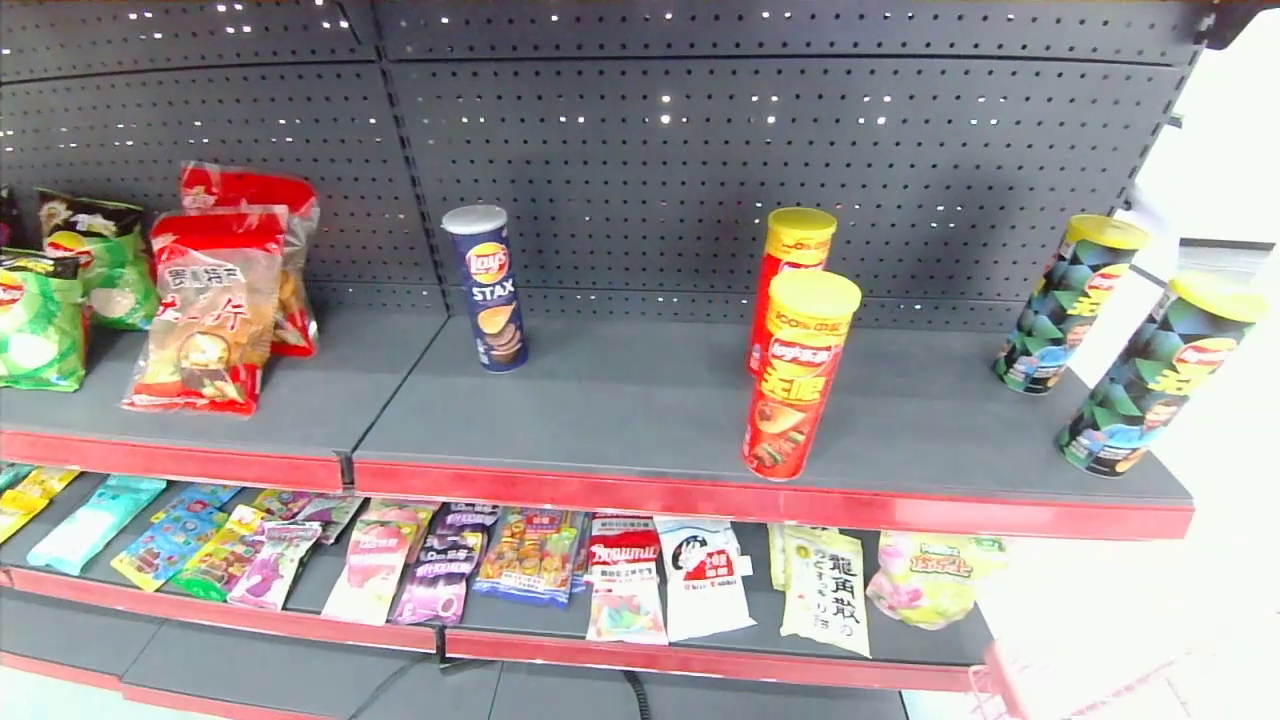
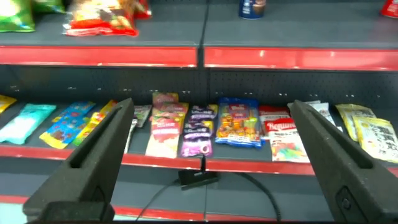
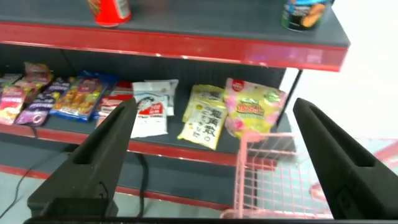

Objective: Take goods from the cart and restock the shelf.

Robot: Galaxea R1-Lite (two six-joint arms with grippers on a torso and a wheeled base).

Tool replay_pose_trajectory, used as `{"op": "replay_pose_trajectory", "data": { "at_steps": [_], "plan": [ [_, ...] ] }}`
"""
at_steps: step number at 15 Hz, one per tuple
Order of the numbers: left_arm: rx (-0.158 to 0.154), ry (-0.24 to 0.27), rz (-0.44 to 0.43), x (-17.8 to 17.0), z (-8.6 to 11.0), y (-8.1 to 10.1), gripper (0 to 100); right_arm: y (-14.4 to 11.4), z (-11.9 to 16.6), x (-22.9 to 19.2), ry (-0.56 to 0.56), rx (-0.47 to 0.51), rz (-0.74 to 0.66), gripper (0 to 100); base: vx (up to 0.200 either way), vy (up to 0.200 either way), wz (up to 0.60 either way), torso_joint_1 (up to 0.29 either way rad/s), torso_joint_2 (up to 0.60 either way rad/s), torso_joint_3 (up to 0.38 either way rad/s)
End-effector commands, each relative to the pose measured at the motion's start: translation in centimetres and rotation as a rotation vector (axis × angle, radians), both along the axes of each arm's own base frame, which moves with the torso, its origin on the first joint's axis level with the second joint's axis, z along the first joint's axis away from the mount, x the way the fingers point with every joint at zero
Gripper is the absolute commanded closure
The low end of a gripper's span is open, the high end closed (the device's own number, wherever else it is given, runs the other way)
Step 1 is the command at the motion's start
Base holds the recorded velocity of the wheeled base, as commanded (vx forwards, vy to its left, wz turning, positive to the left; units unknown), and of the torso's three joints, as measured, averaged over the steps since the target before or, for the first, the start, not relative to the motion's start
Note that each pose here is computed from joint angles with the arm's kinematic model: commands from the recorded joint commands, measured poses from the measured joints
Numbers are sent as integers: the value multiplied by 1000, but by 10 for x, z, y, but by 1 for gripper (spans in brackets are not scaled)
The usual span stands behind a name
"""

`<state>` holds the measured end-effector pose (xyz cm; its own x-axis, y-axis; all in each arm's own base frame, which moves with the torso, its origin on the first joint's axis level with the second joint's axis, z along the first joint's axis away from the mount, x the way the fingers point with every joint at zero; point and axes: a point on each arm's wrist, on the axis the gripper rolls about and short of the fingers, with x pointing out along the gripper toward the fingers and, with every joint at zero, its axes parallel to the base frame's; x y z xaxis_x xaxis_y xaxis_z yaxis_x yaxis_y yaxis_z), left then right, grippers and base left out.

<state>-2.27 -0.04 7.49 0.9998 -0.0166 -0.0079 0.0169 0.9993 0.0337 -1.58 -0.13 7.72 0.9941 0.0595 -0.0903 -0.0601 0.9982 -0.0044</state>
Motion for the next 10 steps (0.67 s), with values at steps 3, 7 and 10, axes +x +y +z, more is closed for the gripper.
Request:
{"op": "replay_pose_trajectory", "data": {
  "at_steps": [3,7,10],
  "plan": [
    [0,0,-2,0,0,0,0,0,0,0,3,-3,0,0,0,0,-600,7,1,2],
    [0,0,-5,0,0,0,0,0,0,0,3,-1,0,0,0,0,-600,4,-1,4],
    [0,0,-3,0,0,0,0,0,0,0,3,0,0,0,0,0,-600,4,2,2]
  ]
}}
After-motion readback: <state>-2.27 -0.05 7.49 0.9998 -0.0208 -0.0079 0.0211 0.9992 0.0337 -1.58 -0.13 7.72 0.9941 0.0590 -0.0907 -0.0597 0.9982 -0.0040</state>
